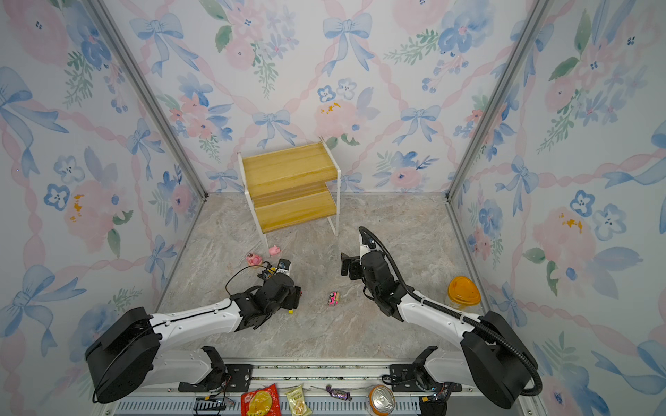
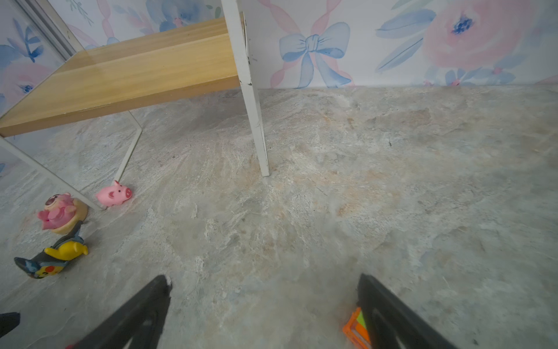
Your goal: Place and organize the plastic toys onto the shelf
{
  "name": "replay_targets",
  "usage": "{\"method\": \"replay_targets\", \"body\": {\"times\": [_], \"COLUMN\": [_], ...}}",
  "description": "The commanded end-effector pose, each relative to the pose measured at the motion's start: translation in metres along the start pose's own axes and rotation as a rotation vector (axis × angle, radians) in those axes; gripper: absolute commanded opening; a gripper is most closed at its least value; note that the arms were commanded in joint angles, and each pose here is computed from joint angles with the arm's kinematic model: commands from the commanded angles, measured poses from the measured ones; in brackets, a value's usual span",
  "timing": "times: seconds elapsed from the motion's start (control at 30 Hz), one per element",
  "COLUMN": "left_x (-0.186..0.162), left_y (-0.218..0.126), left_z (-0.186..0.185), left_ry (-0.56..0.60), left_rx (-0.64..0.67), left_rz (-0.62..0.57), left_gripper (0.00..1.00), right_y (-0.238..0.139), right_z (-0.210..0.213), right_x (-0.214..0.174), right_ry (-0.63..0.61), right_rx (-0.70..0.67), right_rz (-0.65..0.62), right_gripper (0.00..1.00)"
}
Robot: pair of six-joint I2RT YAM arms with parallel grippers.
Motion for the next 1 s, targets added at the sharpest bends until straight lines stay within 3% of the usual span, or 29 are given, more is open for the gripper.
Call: {"method": "replay_targets", "body": {"times": [0.0,0.37,0.97], "left_x": [0.005,-0.002,-0.015], "left_y": [-0.002,-0.004,0.004], "left_z": [-0.002,-0.021,-0.028], "left_ry": [-0.063,-0.158,-0.141], "left_rx": [-0.014,-0.162,-0.094], "left_rz": [-0.07,-0.042,-0.008], "left_gripper": [0.75,0.7,0.58], "right_y": [-0.011,-0.032,-0.083], "right_z": [0.002,-0.005,-0.019], "right_x": [-0.006,-0.011,-0.015], "right_ry": [0.026,0.043,0.051], "right_rx": [0.035,0.043,0.086], "right_rz": [0.021,0.025,-0.047], "right_gripper": [0.99,0.97,0.97]}}
Point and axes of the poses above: each gripper's point midway between its finger pads, its own y axis out along the fingers, its own z axis along the line the jaws close on, x = y × z, the point moved 6 cm from there along -y, back along the fingers, and after that the axes turned 15 degrees about y, right-handed, at the moved point
